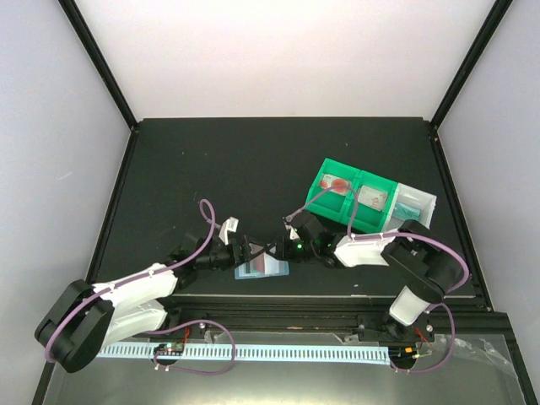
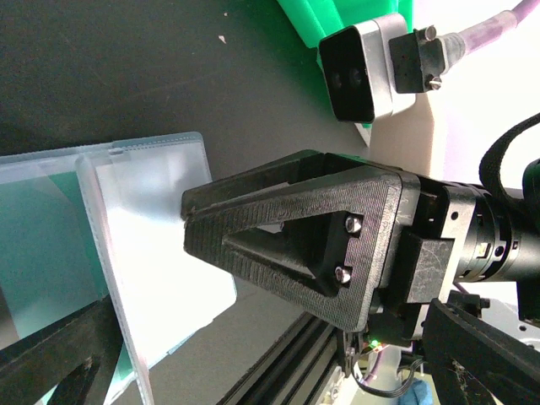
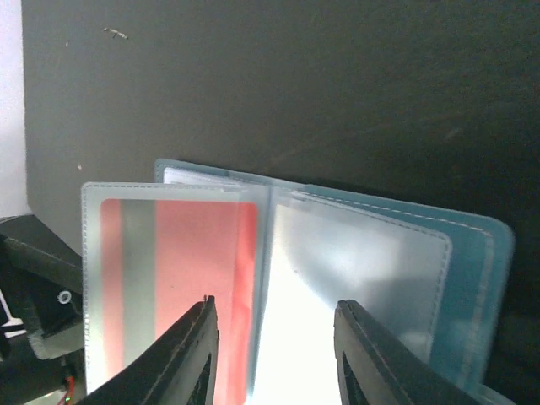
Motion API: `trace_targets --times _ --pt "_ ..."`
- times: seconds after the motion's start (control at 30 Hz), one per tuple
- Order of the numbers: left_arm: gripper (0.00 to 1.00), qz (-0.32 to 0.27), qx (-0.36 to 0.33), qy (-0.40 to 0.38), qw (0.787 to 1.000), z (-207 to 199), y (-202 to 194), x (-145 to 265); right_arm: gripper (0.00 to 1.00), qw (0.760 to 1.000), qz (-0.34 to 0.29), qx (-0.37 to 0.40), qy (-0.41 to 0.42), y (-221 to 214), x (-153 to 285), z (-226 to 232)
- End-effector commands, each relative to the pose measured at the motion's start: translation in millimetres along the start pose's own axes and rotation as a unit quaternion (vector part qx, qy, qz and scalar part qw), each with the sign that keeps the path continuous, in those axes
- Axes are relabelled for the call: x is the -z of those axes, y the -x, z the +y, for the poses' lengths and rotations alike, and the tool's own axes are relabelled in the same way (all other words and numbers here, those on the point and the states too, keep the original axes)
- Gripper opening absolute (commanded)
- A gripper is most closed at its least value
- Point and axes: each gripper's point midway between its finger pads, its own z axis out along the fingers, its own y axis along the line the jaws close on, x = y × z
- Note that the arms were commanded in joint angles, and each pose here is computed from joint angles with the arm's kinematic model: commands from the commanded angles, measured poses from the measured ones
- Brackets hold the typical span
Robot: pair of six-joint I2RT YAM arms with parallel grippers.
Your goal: Take the credit cards out of the card holder
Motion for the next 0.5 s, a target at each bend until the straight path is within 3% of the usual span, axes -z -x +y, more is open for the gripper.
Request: trace_targets --times 0.0,0.47 --pt "0.99 0.005 -0.023 -0.027 0.999 -21 5 -2 0.42 0.998 -0.037 0.023 -0.048 5 14 -18" --pt "0.99 0.025 -0.027 -0.038 0.999 -44 13 -20 0.43 0.992 -0.084 0.04 -0.083 6 44 -35"
